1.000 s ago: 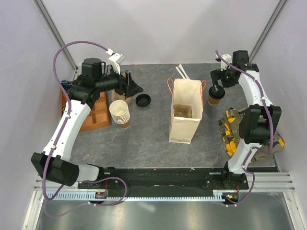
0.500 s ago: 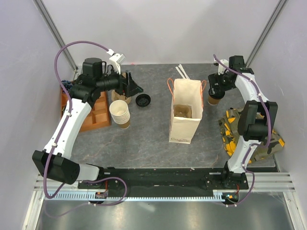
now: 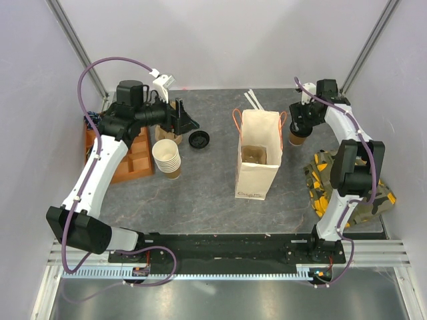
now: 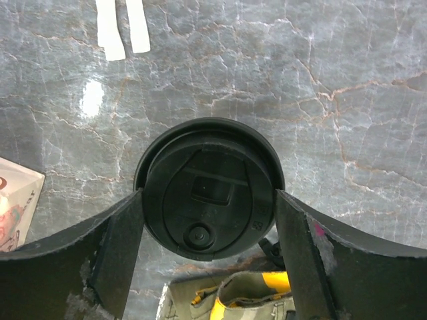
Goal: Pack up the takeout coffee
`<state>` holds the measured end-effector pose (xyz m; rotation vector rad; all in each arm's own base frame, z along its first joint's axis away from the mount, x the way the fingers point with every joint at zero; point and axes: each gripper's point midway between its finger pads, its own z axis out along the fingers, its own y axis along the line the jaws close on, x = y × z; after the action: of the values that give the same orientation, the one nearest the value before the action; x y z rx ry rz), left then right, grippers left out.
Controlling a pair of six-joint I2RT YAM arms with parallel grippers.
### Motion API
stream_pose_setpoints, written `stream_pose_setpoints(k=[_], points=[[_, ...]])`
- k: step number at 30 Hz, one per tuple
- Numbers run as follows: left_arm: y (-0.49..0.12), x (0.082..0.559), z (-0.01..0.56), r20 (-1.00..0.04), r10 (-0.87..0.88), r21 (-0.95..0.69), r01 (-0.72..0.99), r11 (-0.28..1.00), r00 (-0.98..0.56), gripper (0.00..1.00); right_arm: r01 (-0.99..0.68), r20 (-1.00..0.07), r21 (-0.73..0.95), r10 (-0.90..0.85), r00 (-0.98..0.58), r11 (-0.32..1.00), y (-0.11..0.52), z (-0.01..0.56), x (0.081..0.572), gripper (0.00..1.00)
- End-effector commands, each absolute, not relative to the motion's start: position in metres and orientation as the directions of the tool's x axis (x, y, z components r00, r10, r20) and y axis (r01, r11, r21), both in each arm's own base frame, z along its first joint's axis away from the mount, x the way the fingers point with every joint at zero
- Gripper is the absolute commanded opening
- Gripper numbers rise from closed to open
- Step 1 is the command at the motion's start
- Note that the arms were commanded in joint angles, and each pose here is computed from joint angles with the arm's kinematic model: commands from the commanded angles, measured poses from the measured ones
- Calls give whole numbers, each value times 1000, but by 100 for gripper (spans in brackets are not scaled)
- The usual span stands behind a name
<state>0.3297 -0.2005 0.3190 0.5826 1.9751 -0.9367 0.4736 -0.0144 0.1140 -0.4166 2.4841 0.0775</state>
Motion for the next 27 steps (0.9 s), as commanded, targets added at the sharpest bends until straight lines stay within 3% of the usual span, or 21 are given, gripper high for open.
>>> stream_pose_setpoints(k=[1,14,19,27], points=[[-202,330,336,-860,25,-397,698,596,-510,83,-331,-557,-56,-305,-772,942,-9,104,464,82],[-199,331,340,-862,21,-395,696,600,-507,83,-327,-602,-94,-315,-734,940,-25,168,454,69],[-200,330,339,-861,21,-399,702,590,-508,83,-357,-589,17,-279,-758,934,-26,183,437,61],[-202,328,338,-863,13,-405,706,582,-505,82,-428,-592,233,-222,-775,873,-23,214,399,59]])
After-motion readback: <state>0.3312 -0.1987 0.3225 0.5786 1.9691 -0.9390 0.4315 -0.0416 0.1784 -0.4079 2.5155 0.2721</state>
